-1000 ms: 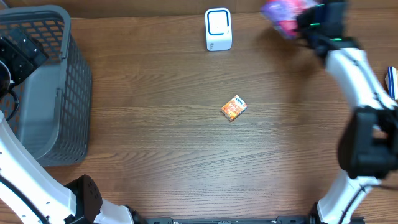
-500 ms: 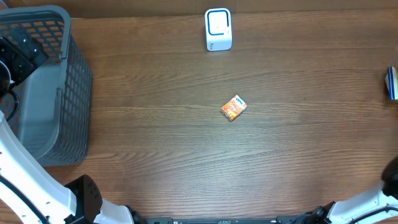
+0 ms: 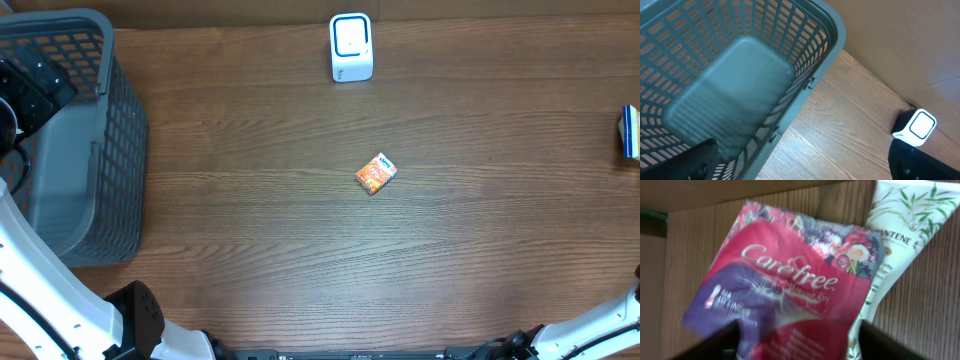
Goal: Scan the item barcode
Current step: 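Carry the Carefree pack off the table's right edge and release it, then move the right gripper over the small orange tissue pack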
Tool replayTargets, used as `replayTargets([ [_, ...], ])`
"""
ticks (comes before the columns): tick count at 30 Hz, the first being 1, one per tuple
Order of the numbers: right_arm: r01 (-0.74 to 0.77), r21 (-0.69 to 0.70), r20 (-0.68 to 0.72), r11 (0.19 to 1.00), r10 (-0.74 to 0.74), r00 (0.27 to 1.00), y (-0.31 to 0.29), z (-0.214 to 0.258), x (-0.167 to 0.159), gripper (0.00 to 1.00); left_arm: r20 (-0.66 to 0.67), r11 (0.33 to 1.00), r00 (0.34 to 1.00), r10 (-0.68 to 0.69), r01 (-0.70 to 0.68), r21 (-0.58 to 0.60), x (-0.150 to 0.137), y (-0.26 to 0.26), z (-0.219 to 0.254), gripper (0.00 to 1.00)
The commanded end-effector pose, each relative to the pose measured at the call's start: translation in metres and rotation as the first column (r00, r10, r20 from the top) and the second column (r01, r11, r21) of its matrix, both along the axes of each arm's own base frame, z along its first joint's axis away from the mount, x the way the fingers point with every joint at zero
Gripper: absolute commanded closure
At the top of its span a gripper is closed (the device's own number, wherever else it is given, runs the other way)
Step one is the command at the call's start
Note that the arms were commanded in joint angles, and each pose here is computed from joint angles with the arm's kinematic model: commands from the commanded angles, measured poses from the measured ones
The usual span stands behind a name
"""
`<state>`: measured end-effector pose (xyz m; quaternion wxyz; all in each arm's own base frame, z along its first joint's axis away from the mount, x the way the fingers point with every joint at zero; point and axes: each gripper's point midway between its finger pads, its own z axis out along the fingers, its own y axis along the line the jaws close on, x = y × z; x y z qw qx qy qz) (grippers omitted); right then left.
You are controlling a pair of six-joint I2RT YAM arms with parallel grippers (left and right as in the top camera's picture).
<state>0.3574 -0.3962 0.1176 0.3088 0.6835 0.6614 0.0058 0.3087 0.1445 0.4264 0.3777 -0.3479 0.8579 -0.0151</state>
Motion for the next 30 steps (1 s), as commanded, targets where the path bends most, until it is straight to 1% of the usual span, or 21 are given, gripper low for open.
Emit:
replayTargets([
  [1, -0.047, -0.057, 0.06, 0.997, 0.051, 0.997, 0.003, 0.043, 0.006, 0.14, 0.0, 1.0, 1.0, 0.018, -0.018, -0.006, -0.001, 0.002, -0.001, 0.0],
  [2, -0.058, -0.077, 0.094, 0.995, 0.065, 0.993, 0.007, 0.062, 0.008, 0.12, 0.0, 1.0, 1.0, 0.019, -0.019, -0.006, -0.001, 0.002, -0.001, 0.0],
  [4, -0.079, -0.115, 0.157, 0.99, 0.097, 0.983, 0.015, 0.096, 0.01, 0.1, 0.0, 1.0, 1.0, 0.018, -0.018, -0.006, -0.001, 0.002, -0.001, 0.0],
  [6, -0.112, -0.154, 0.229, 0.982, 0.145, 0.963, 0.028, 0.134, 0.012, 0.09, 0.0, 1.0, 1.0, 0.018, -0.018, -0.006, -0.001, 0.002, -0.001, 0.0],
  [8, -0.164, -0.188, 0.306, 0.968, 0.216, 0.927, 0.048, 0.172, 0.014, 0.09, 0.0, 1.0, 1.0, 0.019, -0.019, -0.006, -0.001, 0.002, -0.001, 0.0],
  [10, -0.236, -0.205, 0.376, 0.95, 0.299, 0.877, 0.075, 0.203, 0.016, 0.05, 0.0, 1.0, 1.0, 0.019, -0.019, -0.006, -0.001, 0.002, -0.001, 0.0],
  [11, -0.301, -0.209, 0.422, 0.93, 0.364, 0.83, 0.098, 0.222, 0.018, 0.04, 0.0, 1.0, 1.0, 0.018, -0.018, -0.006, -0.001, 0.002, -0.001, 0.0],
  [13, -0.402, -0.195, 0.475, 0.895, 0.445, 0.759, 0.133, 0.239, 0.021, 0.01, 0.0, 1.0, 1.0, 0.018, -0.018, -0.006, -0.001, 0.002, -0.001, 0.0],
  [14, -0.48, -0.182, 0.501, 0.858, 0.501, 0.706, 0.161, 0.246, 0.023, 0.0, 0.0, 1.0, 1.0, 0.018, -0.018, -0.006, -0.001, 0.002, -0.001, 0.0],
  [15, -0.513, -0.178, 0.507, 0.84, 0.525, 0.684, 0.172, 0.248, 0.024, 0.0, 0.0, 1.0, 1.0, 0.018, -0.018, -0.006, -0.001, 0.002, -0.001, 0.0],
  [16, -0.607, -0.169, 0.512, 0.776, 0.596, 0.619, 0.203, 0.248, 0.028, 0.0, 0.0, 1.0, 1.0, 0.018, -0.018, -0.006, -0.001, 0.002, -0.001, 0.0],
  [18, -0.722, -0.138, 0.494, 0.678, 0.679, 0.544, 0.246, 0.236, 0.032, 0.0, 0.0, 1.0, 1.0, 0.019, -0.019, -0.006, -0.001, 0.002, -0.001, 0.0],
  [19, -0.757, -0.121, 0.476, 0.642, 0.707, 0.523, 0.262, 0.229, 0.033, 0.0, 0.0, 1.0, 1.0, 0.019, -0.019, -0.006, -0.001, 0.002, -0.001, 0.0],
  [22, -0.889, -0.066, 0.39, 0.454, 0.832, 0.396, 0.328, 0.196, 0.034, 0.0, 0.0, 1.0, 1.0, 0.018, -0.018, -0.006, -0.001, 0.002, -0.001, 0.0],
  [26, -0.939, 0.071, 0.283, 0.338, 0.895, 0.344, 0.391, 0.15, 0.028, 0.0, 0.0, 1.0, 1.0, 0.018, -0.018, -0.006, -0.001, 0.002, -0.001, 0.0],
  [29, -0.958, 0.129, 0.226, 0.257, 0.933, 0.281, 0.434, 0.121, 0.022, 0.0, 0.0, 1.0, 1.0, 0.018, -0.018, -0.006, -0.001, 0.002, -0.001, 0.0],
  [30, -0.967, 0.132, 0.216, 0.218, 0.946, 0.242, 0.45, 0.114, 0.021, 0.0, 0.0, 1.0, 1.0, 0.019, -0.019, -0.006, -0.001, 0.002, -0.001, 0.0],
])
